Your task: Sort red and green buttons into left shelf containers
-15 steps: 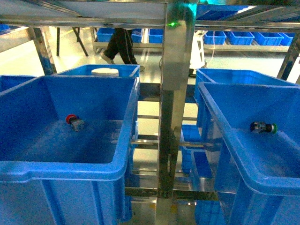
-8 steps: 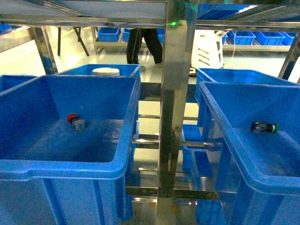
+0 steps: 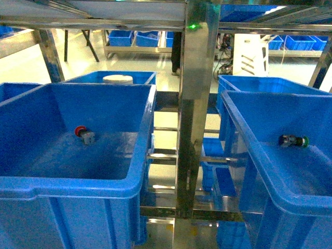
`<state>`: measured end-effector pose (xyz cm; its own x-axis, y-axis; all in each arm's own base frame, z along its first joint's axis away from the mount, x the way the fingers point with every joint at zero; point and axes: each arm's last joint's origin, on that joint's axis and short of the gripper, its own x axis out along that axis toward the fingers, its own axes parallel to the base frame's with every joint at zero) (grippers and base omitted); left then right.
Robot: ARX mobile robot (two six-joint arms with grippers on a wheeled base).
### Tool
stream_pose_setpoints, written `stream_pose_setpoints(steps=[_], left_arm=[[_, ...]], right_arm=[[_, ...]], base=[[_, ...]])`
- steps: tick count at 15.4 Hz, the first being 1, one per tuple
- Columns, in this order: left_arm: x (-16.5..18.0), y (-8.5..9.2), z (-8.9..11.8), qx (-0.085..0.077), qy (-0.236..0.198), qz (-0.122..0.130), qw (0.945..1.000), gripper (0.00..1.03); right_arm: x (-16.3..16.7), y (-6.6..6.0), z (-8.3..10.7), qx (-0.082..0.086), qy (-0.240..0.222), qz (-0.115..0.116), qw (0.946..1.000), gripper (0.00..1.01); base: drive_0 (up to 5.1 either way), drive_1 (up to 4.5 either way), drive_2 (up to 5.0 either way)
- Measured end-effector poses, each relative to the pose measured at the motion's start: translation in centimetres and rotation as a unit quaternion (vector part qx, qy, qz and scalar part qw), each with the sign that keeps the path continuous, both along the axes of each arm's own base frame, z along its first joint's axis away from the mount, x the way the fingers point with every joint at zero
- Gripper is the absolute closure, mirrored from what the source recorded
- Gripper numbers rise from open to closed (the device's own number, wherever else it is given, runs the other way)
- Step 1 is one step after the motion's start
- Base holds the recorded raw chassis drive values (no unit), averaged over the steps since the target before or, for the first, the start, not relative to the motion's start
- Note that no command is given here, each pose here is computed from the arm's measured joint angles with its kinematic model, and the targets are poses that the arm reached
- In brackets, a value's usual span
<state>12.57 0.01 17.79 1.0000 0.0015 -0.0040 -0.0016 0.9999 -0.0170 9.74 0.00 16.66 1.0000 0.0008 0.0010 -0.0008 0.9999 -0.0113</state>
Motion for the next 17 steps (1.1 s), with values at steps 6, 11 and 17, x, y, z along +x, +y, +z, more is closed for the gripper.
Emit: stream_pose_setpoints(steps=[6,11,17], left_arm=[[-1.0,0.0,-0.6,0.000,-0.010,0.000,0.9999,1.01],[-2.8,0.0,-0.8,0.001,-0.012,-0.001,0.9999,1.01],[-2.8,0.0,-1.1,0.003,-0.002,-0.001,1.0000,0.91]], right_arm=[[0.0,0.0,0.0,0.000,0.000,0.000,1.0000,0.99],[0.0,0.0,0.0,0.000,0.000,-0.001,1.0000,0.99],[0.0,0.0,0.0,0.000,0.000,0.000,1.0000,0.71]], base=[[0.0,0.00,0.0],[0.0,0.00,0.0],[0.0,0.00,0.0]])
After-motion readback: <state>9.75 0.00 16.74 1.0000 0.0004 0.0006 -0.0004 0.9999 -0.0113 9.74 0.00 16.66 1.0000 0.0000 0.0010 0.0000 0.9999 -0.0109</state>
